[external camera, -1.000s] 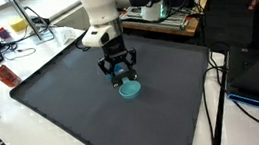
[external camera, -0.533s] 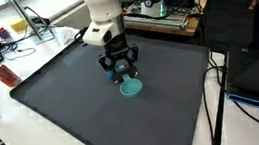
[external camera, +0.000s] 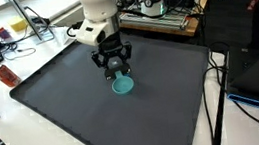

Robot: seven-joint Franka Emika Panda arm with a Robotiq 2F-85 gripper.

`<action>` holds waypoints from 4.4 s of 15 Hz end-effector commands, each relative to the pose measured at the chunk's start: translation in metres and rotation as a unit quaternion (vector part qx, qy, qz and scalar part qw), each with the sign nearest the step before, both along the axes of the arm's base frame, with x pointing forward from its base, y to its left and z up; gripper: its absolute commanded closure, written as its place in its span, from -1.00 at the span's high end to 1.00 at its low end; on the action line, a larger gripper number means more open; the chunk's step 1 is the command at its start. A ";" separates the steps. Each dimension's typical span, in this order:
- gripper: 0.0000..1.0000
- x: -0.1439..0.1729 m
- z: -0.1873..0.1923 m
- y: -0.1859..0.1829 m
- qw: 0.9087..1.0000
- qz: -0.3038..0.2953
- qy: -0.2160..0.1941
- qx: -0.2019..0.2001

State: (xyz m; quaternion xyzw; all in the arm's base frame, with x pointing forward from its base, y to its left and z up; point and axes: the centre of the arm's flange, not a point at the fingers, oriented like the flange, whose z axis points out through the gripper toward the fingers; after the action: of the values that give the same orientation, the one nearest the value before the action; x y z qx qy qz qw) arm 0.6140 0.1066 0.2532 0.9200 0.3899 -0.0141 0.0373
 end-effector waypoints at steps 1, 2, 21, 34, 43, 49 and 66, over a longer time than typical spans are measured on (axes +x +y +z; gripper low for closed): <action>-0.29 0.008 0.006 -0.008 1.000 -0.010 0.004 -0.026; -0.29 0.010 0.006 -0.011 0.999 -0.013 0.004 -0.029; -0.29 0.044 -0.008 -0.091 0.990 -0.131 0.032 0.043; -0.29 0.028 -0.008 -0.142 0.965 -0.166 0.020 0.205; -0.29 -0.015 0.014 -0.150 0.966 -0.109 0.004 0.234; -0.29 -0.059 0.013 -0.126 0.975 -0.077 0.011 0.210; -0.29 -0.091 0.015 -0.043 0.992 -0.088 -0.073 0.054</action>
State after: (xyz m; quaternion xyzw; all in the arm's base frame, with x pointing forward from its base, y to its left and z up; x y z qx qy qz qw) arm 0.5300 0.0471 0.2578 0.9461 0.3144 0.0743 -0.0244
